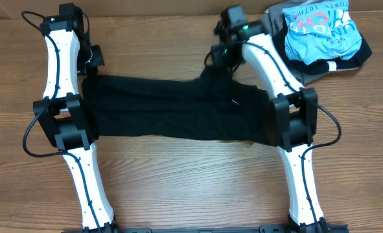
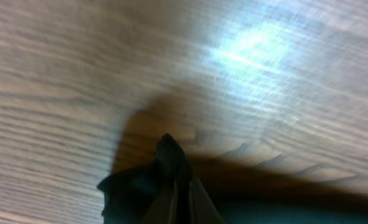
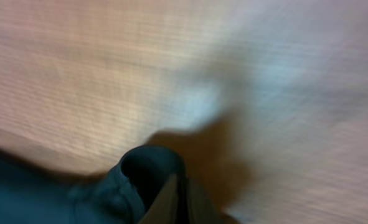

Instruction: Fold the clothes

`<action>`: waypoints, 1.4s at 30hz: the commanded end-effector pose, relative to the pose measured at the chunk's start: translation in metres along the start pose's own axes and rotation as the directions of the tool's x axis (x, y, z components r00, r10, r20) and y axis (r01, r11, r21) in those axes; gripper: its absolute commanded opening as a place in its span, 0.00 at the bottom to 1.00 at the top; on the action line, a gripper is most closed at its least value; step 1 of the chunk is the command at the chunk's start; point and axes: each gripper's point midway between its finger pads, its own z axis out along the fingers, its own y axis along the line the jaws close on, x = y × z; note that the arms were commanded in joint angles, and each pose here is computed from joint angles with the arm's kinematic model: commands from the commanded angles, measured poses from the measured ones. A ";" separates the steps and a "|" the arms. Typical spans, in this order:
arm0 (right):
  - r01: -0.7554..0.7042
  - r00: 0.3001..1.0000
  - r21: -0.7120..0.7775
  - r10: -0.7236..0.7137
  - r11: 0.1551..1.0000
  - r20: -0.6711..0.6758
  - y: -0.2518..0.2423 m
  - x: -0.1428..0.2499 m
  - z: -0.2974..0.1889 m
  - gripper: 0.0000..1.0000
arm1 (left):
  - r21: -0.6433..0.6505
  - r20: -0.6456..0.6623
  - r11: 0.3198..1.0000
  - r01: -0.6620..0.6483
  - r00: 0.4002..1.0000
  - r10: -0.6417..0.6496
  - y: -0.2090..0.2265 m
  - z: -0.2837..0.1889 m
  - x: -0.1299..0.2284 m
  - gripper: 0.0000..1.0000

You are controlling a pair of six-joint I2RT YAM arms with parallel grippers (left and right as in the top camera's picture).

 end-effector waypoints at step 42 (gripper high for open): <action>-0.282 0.916 0.294 0.348 0.913 -0.202 0.006 0.090 -0.134 0.04 | -0.001 -0.146 1.000 -0.021 0.989 0.021 0.022 -0.043 0.038 0.04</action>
